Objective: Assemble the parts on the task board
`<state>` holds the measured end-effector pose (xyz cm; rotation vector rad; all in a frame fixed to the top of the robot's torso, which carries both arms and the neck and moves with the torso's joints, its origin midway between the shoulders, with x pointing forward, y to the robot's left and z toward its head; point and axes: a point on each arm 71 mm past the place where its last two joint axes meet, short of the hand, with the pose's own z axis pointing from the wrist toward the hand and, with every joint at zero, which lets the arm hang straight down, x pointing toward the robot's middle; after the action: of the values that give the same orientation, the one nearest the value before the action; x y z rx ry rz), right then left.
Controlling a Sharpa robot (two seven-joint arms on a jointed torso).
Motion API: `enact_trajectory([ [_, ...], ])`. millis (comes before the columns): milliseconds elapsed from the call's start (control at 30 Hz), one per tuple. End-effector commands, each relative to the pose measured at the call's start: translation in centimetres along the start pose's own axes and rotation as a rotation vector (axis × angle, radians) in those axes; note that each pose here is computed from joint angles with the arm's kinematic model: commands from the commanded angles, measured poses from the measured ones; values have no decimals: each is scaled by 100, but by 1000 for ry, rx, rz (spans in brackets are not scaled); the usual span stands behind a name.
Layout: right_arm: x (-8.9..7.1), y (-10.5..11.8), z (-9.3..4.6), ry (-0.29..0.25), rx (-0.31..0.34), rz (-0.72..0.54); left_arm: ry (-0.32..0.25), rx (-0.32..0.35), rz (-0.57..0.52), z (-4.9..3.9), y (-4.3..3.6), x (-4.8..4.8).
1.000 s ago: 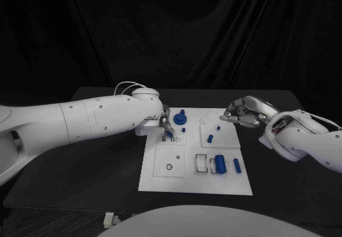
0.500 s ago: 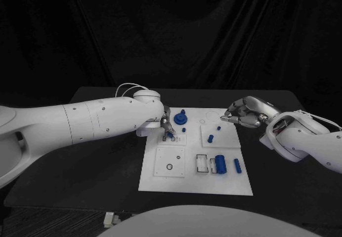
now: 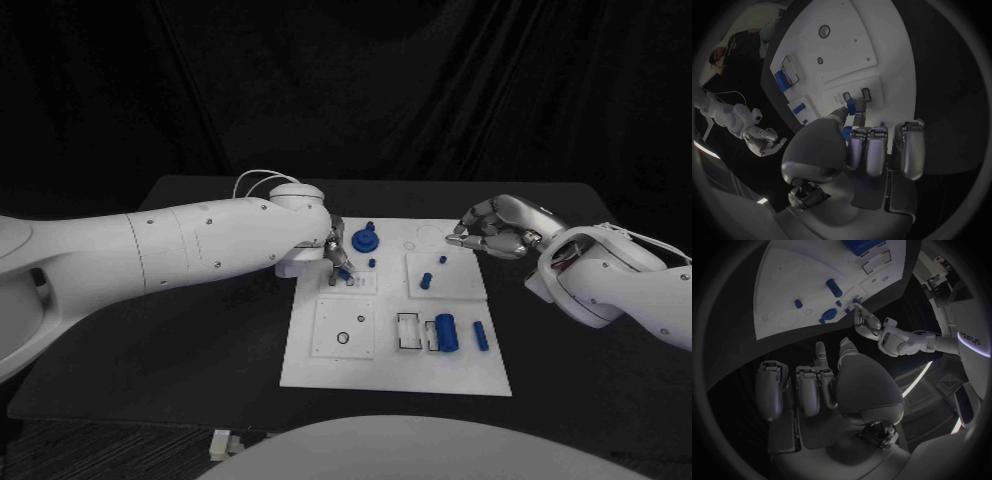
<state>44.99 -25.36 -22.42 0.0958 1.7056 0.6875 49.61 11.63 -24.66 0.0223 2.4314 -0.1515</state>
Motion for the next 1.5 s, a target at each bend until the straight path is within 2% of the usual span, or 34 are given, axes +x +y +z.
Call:
enact_trajectory([
  [33,10,-13,-8,5,17,-2,4,-23,4,-3,5,16],
  [900,20,-14,-3,13,21,-3,7,-21,0,-7,27,40],
  [1067,8,-7,-18,2,10,-5,-19,-11,-33,-59,124,56],
  [1200,2,32,-33,-12,-15,-14,-58,19,-78,-140,231,68],
  [1333,15,121,-44,-24,-49,-44,-108,67,-122,-241,320,48],
  [1500,93,380,-27,-38,-109,-98,-206,166,-189,-426,452,-30],
])
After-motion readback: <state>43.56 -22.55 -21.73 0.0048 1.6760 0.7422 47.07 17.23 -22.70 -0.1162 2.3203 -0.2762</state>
